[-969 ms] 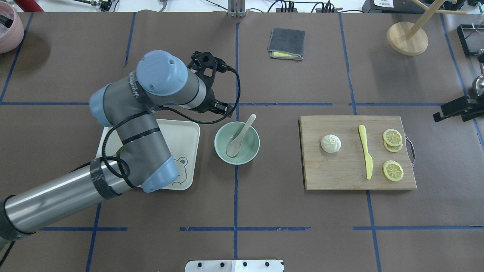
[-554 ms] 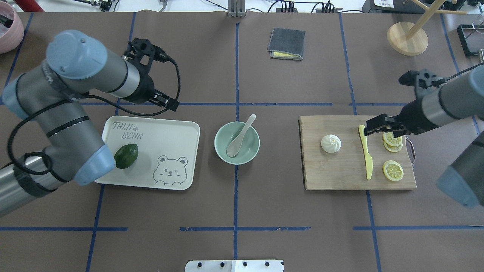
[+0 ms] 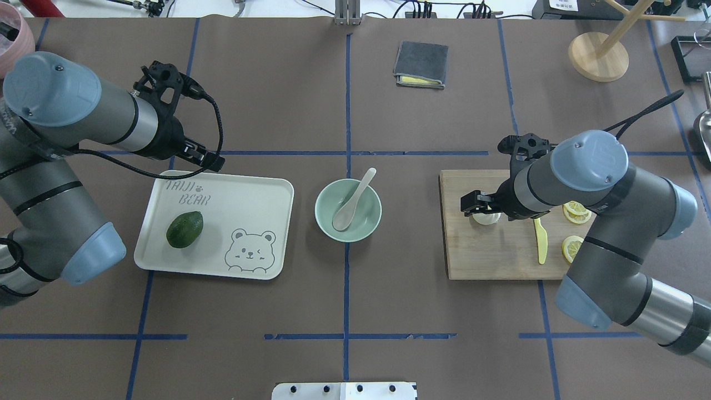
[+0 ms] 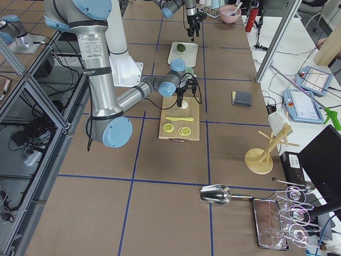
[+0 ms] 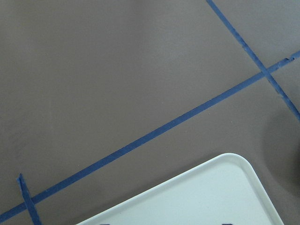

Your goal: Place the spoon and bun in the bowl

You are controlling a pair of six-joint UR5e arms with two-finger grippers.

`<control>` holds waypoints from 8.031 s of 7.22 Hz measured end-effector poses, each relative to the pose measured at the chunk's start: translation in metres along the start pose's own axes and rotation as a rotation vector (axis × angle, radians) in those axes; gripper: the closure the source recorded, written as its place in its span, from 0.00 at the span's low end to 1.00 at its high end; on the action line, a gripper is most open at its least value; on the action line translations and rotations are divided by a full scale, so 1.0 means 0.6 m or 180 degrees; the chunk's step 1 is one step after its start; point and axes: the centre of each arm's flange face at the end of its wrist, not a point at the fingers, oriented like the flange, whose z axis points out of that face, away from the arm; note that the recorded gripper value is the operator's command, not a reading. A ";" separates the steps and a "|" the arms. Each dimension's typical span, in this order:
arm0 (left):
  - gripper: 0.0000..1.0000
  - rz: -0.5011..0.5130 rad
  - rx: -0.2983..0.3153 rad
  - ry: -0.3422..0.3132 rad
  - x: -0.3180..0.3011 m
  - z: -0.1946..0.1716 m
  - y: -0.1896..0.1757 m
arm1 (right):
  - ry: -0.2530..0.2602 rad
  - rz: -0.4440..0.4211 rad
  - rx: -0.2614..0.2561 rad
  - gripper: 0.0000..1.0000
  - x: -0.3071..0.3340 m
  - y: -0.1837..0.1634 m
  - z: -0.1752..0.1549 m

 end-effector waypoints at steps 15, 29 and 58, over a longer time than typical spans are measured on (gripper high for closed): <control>0.14 -0.0018 0.0073 -0.0020 -0.022 -0.038 0.016 | -0.0044 0.0136 0.0187 0.48 -0.060 -0.024 -0.033; 0.12 0.0232 0.0172 -0.0241 -0.220 -0.183 0.074 | -0.0292 0.0727 0.0160 0.00 -0.412 0.039 -0.064; 0.00 -0.1144 -0.0959 -0.0262 -0.725 -0.264 0.345 | 0.0172 -0.0870 -0.0276 0.00 0.743 -0.110 -0.346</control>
